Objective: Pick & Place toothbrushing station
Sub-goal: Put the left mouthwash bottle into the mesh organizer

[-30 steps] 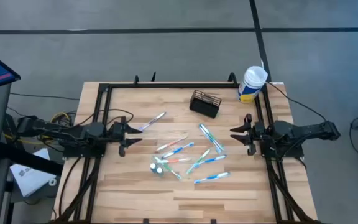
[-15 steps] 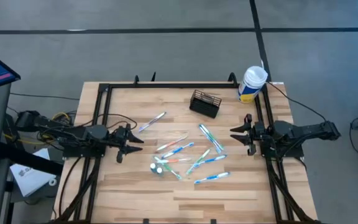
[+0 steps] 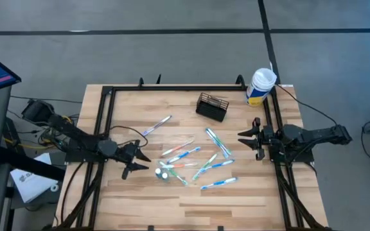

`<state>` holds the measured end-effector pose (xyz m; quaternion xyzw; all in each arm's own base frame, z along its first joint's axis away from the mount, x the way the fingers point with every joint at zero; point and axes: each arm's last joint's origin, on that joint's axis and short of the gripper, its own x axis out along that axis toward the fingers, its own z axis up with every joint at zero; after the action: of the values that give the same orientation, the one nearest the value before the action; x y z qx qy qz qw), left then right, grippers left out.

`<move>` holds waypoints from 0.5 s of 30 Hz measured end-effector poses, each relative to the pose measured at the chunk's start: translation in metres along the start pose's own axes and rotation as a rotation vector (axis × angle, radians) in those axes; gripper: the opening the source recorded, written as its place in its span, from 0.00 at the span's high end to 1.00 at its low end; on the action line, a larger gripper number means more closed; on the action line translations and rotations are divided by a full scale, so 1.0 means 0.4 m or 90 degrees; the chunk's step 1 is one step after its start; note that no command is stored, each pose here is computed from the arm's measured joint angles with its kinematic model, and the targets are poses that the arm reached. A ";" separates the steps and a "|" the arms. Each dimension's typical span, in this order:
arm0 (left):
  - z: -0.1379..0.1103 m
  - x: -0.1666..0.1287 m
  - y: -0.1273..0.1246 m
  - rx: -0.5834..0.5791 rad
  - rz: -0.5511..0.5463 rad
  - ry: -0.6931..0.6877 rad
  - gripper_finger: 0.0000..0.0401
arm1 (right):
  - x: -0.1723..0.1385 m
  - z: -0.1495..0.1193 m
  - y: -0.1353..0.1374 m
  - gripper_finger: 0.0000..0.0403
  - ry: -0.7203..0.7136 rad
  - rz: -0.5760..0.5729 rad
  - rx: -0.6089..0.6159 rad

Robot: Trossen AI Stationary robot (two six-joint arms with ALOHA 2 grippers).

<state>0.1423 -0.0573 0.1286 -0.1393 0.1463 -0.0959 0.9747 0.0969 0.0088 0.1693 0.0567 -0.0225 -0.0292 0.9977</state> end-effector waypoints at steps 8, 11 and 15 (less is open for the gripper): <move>-0.041 0.025 -0.022 -0.037 0.024 0.066 0.60 | 0.000 0.000 0.000 0.72 0.000 0.000 0.000; -0.046 0.039 -0.033 -0.051 0.024 0.084 0.60 | 0.000 0.000 0.000 0.72 0.000 0.000 0.000; -0.051 0.061 -0.047 -0.054 0.030 0.104 0.60 | 0.000 0.000 0.000 0.72 0.000 0.000 0.000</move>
<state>0.1560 -0.0856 0.1092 -0.1684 0.2327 -0.0775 0.9547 0.0970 0.0088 0.1692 0.0567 -0.0223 -0.0292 0.9977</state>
